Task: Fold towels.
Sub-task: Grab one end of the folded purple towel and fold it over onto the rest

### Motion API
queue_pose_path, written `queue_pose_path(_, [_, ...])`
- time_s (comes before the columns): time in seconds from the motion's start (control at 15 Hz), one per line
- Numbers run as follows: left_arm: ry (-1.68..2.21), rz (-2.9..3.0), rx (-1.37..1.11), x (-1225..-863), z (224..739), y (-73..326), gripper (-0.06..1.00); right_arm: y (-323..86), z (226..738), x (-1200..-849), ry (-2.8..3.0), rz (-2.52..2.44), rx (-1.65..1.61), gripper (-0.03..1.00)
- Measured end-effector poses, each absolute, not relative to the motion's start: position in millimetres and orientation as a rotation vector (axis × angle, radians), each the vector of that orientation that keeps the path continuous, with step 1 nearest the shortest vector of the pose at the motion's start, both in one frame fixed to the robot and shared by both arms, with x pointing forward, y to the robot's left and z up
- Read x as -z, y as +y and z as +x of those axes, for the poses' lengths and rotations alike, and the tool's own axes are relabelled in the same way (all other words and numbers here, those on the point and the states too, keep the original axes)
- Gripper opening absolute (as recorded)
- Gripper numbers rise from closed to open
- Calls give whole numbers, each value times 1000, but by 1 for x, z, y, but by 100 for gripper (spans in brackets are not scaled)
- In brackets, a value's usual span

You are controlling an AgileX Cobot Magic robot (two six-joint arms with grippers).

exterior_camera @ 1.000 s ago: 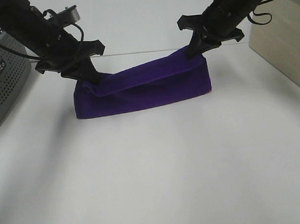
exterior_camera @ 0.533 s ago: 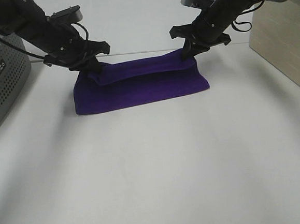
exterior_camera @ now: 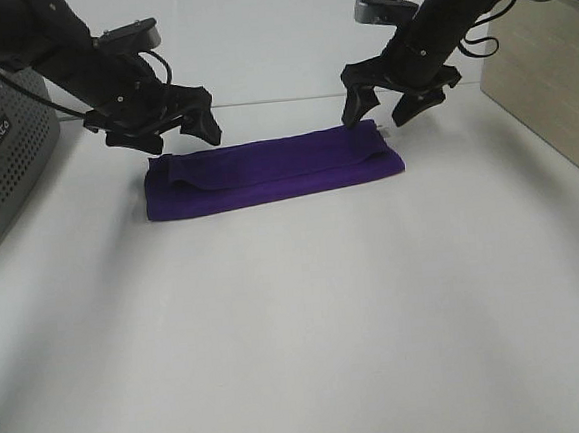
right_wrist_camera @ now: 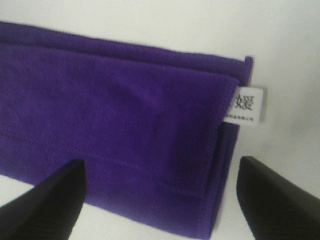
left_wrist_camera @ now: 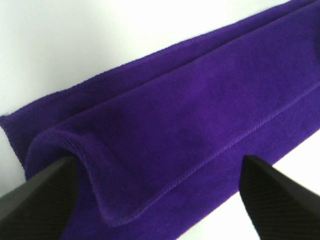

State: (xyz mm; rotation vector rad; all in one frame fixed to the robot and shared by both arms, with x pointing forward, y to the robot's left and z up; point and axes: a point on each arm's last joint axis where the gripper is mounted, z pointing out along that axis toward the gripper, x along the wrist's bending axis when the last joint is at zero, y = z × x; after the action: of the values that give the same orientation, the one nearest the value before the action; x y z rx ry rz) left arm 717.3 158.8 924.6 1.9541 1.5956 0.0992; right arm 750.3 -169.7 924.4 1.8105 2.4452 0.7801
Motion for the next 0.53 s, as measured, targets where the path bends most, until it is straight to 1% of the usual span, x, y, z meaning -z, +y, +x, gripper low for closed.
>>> queue_pose_path(0.07, [1621, 2026, -64, -933, 712, 163, 85, -174, 746, -938, 2539, 1763, -632, 86])
queue_pose_path(0.13, [1666, 2064, -44, -936, 709, 168, 85, -175, 745, -947, 2560, 1742, -602, 86])
queue_pose_path(0.4, [1838, 2111, 42, -929, 707, 206, 85, -176, 744, -982, 2463, 1797, -661, 87])
queue_pose_path(0.53, [1830, 2051, 129, -915, 713, 223, 85, -179, 741, -999, 2415, 1810, -667, 87])
